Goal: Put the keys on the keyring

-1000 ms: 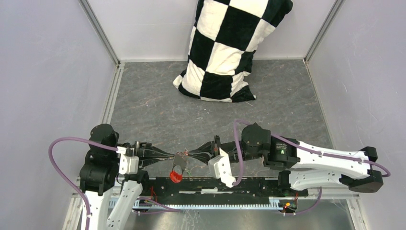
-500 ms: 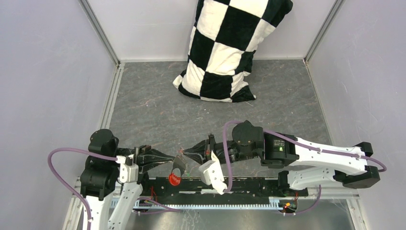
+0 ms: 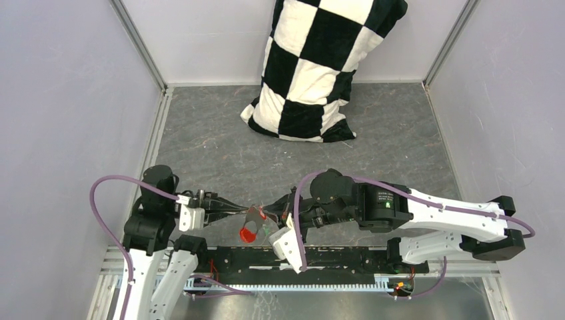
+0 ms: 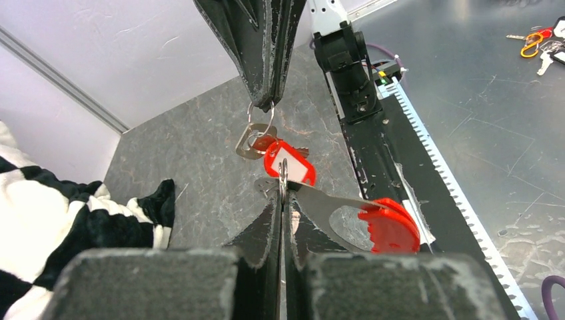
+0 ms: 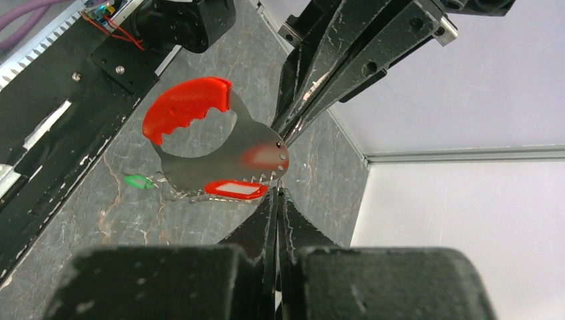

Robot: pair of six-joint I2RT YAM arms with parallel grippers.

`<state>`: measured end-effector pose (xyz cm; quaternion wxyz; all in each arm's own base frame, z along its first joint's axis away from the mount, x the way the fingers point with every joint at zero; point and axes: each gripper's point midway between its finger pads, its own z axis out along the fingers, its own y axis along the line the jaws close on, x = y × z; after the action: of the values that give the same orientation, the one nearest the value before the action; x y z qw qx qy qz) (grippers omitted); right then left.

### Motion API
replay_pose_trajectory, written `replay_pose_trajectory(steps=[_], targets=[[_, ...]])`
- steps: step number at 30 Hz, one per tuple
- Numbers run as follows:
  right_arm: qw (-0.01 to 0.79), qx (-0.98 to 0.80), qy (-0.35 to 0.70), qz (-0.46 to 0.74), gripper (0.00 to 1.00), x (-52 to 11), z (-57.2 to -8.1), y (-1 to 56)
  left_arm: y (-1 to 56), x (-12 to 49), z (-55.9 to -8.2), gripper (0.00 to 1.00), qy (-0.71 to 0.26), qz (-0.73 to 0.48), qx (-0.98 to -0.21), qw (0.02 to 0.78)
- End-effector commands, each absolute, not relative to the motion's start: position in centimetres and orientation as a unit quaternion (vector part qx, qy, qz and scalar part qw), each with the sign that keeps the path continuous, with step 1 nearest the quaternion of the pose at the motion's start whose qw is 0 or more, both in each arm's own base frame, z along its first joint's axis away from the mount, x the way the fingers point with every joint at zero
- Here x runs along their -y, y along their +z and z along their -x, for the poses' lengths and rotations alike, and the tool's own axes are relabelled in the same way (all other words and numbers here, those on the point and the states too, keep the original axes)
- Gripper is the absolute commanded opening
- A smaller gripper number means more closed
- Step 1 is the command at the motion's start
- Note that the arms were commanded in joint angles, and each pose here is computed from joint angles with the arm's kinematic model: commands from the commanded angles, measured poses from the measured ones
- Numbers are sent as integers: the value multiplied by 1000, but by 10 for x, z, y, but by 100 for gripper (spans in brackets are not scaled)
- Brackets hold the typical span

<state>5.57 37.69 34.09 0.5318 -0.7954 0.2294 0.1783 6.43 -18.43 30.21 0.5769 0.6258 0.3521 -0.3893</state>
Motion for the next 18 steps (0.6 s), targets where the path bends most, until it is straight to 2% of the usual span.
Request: replay_pose_trajectory(steps=[1, 18], targets=[[550, -205, 164, 793, 0, -381, -56, 366, 305, 188, -69, 2, -385, -639, -323, 583], [525, -180, 144, 819, 0, -397, -59, 357, 302, 191, -65, 2, -397, -642, -328, 568]])
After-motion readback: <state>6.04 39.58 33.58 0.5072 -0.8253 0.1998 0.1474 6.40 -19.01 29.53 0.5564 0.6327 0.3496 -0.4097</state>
